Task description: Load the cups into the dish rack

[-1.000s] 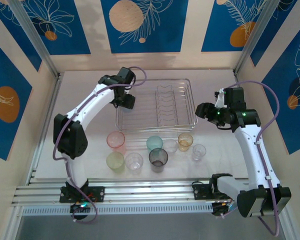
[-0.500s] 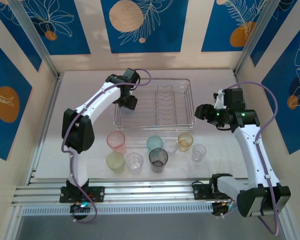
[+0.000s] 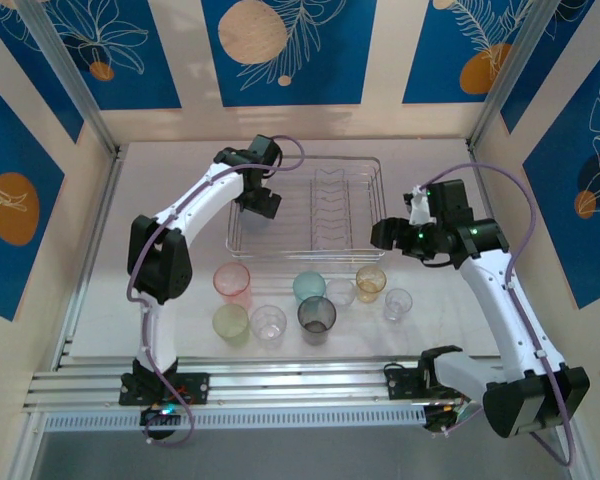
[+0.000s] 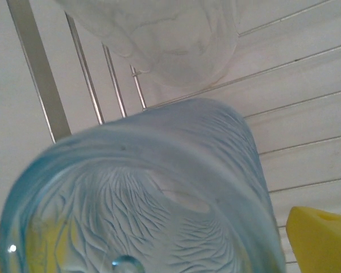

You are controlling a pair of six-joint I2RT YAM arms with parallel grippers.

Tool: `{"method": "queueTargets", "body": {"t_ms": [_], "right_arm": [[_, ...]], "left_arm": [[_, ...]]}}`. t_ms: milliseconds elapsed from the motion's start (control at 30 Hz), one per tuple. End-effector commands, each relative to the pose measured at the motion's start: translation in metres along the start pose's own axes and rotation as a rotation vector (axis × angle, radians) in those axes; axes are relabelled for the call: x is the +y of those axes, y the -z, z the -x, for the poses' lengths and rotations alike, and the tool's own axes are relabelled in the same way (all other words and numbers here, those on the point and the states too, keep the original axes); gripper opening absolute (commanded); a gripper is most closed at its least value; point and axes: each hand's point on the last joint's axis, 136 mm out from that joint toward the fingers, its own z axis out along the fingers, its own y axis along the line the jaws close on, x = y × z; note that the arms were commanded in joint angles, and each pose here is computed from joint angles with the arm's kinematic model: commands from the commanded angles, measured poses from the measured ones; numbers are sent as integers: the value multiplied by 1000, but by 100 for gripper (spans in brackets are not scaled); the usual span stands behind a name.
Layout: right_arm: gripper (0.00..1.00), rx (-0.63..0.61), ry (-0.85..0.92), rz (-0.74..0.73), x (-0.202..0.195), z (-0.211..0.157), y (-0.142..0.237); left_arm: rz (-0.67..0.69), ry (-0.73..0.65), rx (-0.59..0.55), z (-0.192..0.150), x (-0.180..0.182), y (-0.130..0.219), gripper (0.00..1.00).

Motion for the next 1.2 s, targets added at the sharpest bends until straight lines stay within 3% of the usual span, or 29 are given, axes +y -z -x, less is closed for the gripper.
{"method": "queueTargets", "body": {"t_ms": [0, 333, 467, 600, 867, 1167], "right_arm": [[71, 30, 42, -2, 14, -8, 6], [62, 256, 244, -43, 66, -58, -26], [62, 328, 335, -68, 75, -80, -36], [62, 424, 377, -104, 73, -103, -45], [56, 530, 471, -84, 85, -132, -55], [51, 601, 503, -129, 77, -148, -63]], "left_arm": [[25, -3, -79, 15, 7, 19, 100], [76, 100, -321, 25, 35, 81, 100], [143, 141, -484, 11, 56, 102, 100], [65, 155, -616, -12, 52, 115, 100], [70, 175, -611, -54, 59, 109, 100], [30, 215, -642, -53, 59, 119, 100]]}}
